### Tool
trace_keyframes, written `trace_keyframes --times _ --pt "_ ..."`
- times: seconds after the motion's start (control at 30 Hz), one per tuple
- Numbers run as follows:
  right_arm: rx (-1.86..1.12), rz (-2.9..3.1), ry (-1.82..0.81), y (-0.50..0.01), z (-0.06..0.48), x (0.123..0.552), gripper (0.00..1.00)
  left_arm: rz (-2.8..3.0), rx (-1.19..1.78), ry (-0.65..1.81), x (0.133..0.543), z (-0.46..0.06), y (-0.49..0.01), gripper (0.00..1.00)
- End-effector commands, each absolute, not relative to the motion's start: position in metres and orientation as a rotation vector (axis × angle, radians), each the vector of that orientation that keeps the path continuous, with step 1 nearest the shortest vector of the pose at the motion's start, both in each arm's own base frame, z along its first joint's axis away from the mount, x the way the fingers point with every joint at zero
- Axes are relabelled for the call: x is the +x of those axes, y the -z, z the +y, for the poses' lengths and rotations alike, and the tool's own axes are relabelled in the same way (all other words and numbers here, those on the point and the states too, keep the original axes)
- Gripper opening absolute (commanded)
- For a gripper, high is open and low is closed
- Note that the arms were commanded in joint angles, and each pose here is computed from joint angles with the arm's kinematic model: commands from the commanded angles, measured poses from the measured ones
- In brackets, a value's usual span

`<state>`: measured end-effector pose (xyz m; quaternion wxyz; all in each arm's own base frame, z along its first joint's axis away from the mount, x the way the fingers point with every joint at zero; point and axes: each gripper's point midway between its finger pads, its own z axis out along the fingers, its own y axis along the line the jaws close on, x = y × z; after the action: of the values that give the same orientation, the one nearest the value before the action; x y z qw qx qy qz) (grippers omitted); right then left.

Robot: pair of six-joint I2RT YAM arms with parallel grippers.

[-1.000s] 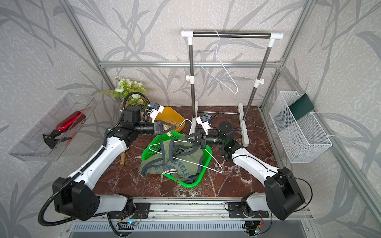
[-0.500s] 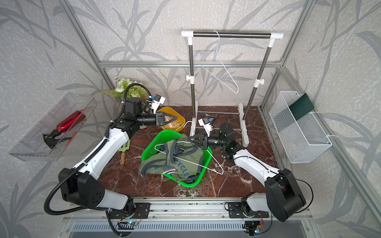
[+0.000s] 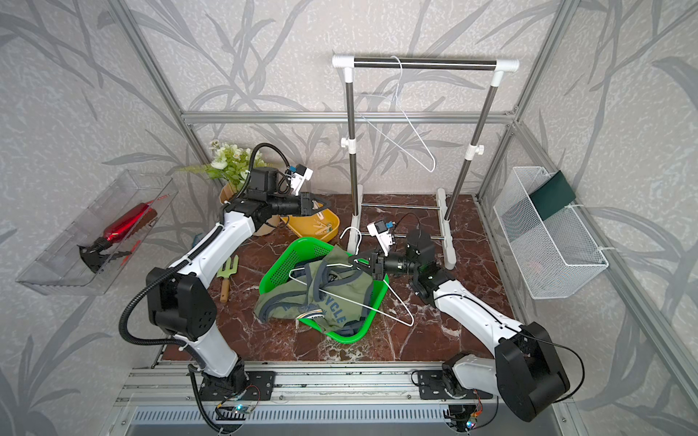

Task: Remove the clothespins securing tank tops to the hanger
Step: Place the clothespin in the storage box.

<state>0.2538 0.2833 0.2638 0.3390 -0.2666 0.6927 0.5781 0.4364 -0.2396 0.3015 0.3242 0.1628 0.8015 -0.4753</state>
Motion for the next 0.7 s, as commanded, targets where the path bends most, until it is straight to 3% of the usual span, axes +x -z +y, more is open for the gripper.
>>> trace_keyframes --times 0.0,0.43,0.67 --pt "-0.695 1.768 -1.503 -0.272 0.283 0.255 0.0 2.101 0.424 1.167 0.458 -0.232 -0.296 0.0" --pt "-0.681 1.79 -1.482 -0.263 0.281 0.257 0.0 2.141 0.118 1.032 0.571 -0.192 -0.228 0.0" --pt "-0.703 1.792 -1.457 -0.269 0.277 0.256 0.0 2.162 0.072 0.902 0.605 -0.182 -0.198 0.0"
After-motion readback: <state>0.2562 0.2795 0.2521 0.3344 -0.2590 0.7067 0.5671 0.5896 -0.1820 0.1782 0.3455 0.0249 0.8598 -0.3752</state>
